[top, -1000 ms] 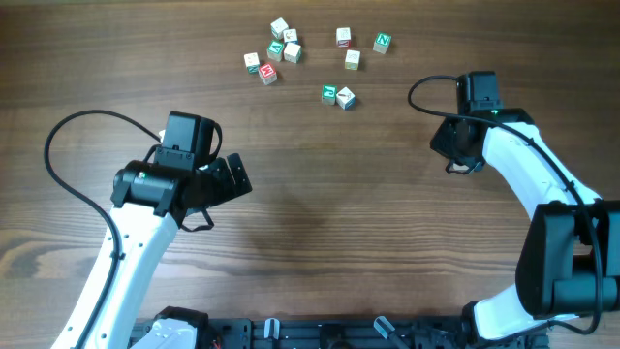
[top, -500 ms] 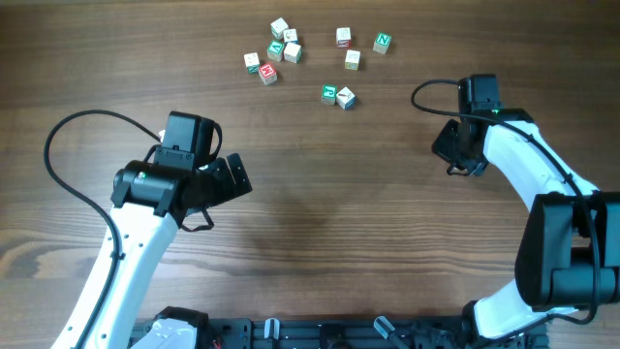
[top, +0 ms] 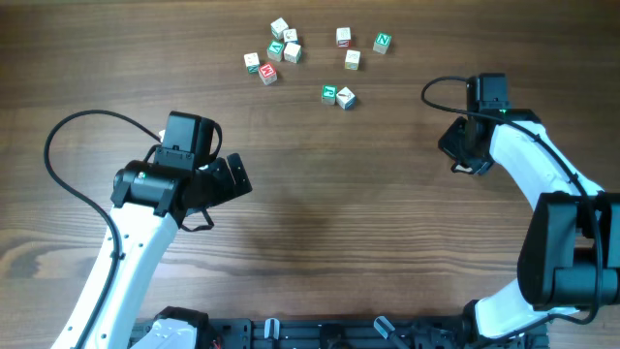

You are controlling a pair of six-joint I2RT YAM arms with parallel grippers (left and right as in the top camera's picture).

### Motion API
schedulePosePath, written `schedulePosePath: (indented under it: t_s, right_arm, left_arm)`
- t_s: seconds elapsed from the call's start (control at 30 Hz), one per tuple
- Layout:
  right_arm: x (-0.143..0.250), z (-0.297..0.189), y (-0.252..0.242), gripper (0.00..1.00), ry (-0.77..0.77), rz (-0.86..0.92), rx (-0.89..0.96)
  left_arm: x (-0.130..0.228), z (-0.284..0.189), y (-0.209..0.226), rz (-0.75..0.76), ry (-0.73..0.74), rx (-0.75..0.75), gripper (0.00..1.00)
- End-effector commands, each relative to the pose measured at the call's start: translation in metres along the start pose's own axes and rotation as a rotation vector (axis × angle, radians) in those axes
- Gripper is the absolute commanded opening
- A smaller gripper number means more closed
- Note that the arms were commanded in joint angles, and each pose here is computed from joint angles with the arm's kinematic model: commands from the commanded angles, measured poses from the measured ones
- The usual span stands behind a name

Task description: Form a circle

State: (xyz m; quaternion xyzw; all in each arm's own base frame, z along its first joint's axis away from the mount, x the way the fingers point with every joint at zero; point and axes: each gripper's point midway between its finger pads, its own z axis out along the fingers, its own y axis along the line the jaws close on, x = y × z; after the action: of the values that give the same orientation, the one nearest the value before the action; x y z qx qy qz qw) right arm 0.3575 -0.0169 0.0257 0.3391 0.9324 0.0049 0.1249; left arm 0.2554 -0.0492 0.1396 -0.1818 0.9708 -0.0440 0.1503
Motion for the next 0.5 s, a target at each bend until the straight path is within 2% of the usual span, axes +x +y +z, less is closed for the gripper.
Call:
schedulePosePath:
  t_s: [0.0, 0.07, 0.2, 0.33, 0.37, 0.47]
  right_arm:
    - [0.004, 0.006, 0.017, 0.04, 0.025, -0.086, -0.090]
    - [0.005, 0.000, 0.035, 0.05, 0.047, -0.150, -0.182]
    - [0.001, -0.036, 0.023, 0.05, -0.031, -0.084, -0.100]
    - [0.002, -0.084, 0.011, 0.04, -0.147, 0.100, -0.050]
    - [0.005, -0.090, -0.001, 0.04, -0.155, 0.199, -0.013]
    - [0.020, -0.085, -0.029, 0.05, -0.140, 0.440, 0.102]
  left_arm:
    - [0.000, 0.000, 0.001, -0.003, 0.001, 0.002, 1.00]
    - [0.000, 0.000, 0.001, -0.002, 0.001, 0.002, 1.00]
    - [0.000, 0.000, 0.001, -0.003, 0.001, 0.002, 1.00]
    - [0.000, 0.000, 0.001, -0.003, 0.001, 0.002, 1.00]
    - [0.000, 0.000, 0.001, -0.002, 0.001, 0.002, 1.00]
    - [0.000, 0.000, 0.001, -0.003, 0.001, 0.002, 1.00]
